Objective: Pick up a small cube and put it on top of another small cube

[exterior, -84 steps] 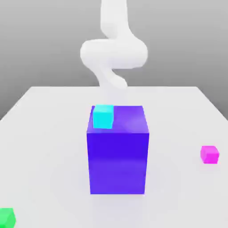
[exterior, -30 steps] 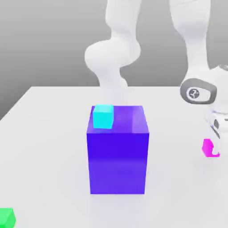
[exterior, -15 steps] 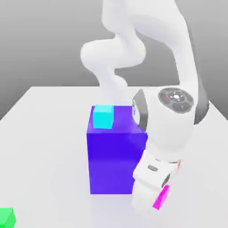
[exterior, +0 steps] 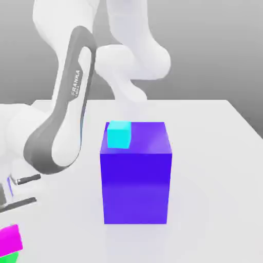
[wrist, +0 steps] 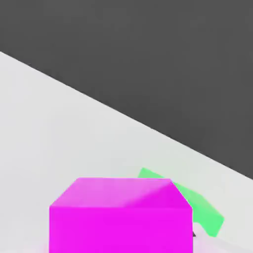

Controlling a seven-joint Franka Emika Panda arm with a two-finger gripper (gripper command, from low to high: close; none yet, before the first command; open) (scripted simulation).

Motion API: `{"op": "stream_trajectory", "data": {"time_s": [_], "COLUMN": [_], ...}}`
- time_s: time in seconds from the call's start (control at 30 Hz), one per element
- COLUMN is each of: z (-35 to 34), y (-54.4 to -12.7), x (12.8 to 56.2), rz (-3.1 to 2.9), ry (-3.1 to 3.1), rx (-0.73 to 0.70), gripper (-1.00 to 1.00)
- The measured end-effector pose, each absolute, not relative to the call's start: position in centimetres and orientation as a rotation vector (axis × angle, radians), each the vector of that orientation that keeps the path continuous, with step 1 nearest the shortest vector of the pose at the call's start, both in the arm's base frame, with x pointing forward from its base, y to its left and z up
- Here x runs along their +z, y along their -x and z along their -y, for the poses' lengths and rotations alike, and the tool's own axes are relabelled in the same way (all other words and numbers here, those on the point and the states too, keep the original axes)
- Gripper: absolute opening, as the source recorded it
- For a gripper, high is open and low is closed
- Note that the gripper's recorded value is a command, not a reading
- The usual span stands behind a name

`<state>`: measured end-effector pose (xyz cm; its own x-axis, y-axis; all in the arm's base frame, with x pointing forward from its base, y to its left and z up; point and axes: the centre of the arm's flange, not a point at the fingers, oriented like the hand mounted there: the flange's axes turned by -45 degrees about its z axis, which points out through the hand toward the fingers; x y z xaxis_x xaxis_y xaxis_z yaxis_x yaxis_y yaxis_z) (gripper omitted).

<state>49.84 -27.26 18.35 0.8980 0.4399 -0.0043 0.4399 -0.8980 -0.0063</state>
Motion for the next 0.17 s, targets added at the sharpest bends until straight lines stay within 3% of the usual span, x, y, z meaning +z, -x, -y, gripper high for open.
{"op": "stream_trajectory", "data": {"time_s": [0.17], "z": [28.3], "y": [-49.7], "x": [18.6], "rz": [0.693], "ry": [3.064], "rx": [0.002], "gripper": [1.00]}}
